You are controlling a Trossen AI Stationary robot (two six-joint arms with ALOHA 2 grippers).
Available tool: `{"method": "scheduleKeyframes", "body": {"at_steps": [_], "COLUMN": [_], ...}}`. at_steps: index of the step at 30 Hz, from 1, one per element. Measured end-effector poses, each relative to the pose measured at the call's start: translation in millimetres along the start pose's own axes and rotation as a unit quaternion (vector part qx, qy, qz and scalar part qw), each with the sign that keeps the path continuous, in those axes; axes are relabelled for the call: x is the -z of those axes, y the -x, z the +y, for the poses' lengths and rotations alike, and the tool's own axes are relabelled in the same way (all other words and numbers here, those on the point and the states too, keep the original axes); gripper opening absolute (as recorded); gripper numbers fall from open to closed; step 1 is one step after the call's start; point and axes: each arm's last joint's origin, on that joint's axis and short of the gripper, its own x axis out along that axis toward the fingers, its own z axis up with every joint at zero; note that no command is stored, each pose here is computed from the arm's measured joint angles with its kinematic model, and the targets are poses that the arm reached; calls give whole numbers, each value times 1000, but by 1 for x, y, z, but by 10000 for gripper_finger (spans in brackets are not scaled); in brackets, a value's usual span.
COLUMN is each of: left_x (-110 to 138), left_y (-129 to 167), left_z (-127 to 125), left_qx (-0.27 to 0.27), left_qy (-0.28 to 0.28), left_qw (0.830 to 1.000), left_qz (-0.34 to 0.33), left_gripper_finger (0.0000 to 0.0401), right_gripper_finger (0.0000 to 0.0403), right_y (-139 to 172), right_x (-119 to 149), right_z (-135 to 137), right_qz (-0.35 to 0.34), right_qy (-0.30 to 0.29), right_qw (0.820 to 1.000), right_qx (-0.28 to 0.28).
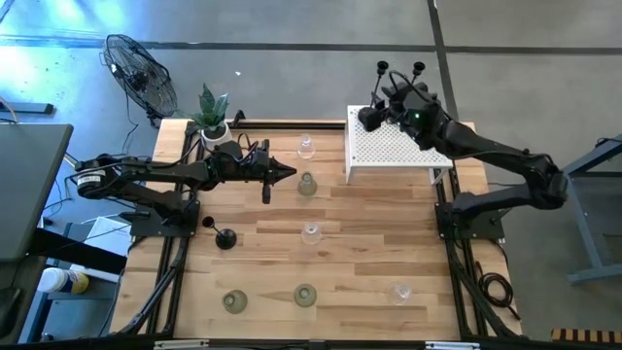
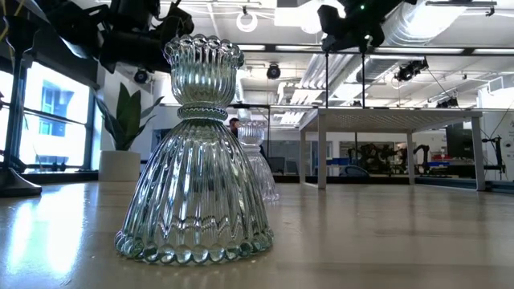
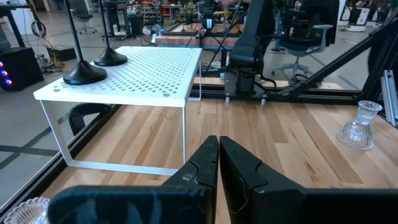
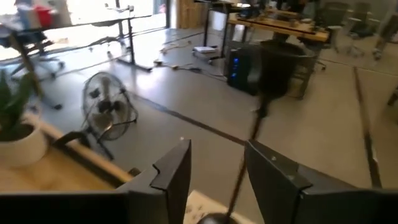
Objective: Pick & Place candle stick holders
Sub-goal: Put the black candle holder on the shelf aligned with the other black candle holder
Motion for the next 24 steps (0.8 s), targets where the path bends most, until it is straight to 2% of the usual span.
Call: {"method": "scheduleKeyframes", "body": {"at_steps": [5,10,14,17,21,24], "left_x": [1,2,-2,-30,-55,-72], "left_y": [0,0,4,14,38,60], "left_z": [0,1,2,1,-4,-9], "left_qx": [0,-13,-41,-54,-47,-59], "left_qy": [4,18,8,-1,17,51], "left_qw": [1000,1000,996,991,979,961], "left_qz": [3,11,77,122,196,266], "left_gripper_finger": [14,14,14,14,11,2], "right_gripper_finger": [84,10,15,10,3,5], "right_y": [22,40,51,56,61,64], "right_x": [15,59,100,125,146,152], "right_z": [16,33,37,35,31,29], "right_qz": [8,5,-17,-27,-52,-68], "right_qy": [19,26,-6,-22,-27,-21], "right_qw": [998,991,984,981,977,974], "right_qx": [-56,-132,-178,-191,-203,-217]}}
